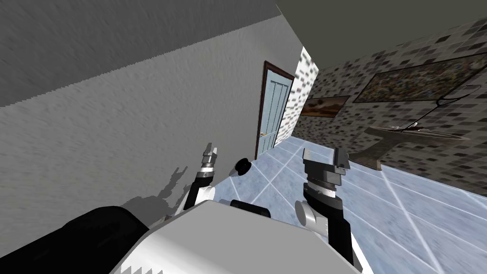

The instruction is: Pull the door open

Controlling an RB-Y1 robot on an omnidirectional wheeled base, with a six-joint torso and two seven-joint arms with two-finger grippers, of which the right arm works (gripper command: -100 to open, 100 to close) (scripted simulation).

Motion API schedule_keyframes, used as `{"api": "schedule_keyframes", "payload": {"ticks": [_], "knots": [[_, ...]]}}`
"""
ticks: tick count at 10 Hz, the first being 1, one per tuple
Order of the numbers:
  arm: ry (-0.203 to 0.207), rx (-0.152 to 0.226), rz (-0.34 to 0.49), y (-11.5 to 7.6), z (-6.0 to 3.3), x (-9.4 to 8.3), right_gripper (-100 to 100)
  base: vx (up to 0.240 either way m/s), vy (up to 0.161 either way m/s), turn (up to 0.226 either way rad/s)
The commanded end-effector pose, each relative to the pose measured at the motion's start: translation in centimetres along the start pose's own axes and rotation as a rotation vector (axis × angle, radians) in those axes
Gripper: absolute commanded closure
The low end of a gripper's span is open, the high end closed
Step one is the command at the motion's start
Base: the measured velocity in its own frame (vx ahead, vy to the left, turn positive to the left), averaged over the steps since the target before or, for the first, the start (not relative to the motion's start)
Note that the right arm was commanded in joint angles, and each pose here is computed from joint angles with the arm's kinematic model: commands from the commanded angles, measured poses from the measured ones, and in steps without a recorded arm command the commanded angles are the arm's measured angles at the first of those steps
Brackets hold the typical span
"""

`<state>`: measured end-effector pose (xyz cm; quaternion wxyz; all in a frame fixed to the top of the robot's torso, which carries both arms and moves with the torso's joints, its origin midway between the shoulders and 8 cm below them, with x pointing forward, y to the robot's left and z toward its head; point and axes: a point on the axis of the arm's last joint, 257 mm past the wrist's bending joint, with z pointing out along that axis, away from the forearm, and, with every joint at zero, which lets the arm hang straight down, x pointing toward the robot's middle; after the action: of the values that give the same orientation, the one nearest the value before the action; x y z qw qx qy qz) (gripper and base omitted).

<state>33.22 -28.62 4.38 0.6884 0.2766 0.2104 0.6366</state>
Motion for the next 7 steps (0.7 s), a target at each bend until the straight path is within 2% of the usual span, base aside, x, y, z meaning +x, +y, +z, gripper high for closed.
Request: {"api": "schedule_keyframes", "payload": {"ticks": [1,5,7], "knots": [[0.008,0.02,0.01,-1.2,-0.3,0.2,-100,0.067,-0.034,0.15],[0.021,0.064,0.03,-3.9,-1.05,0.5,-100,0.121,-0.077,0.117],[0.029,0.098,0.044,-5.9,-1.68,0.6,-100,0.115,-0.069,0.148]]}}
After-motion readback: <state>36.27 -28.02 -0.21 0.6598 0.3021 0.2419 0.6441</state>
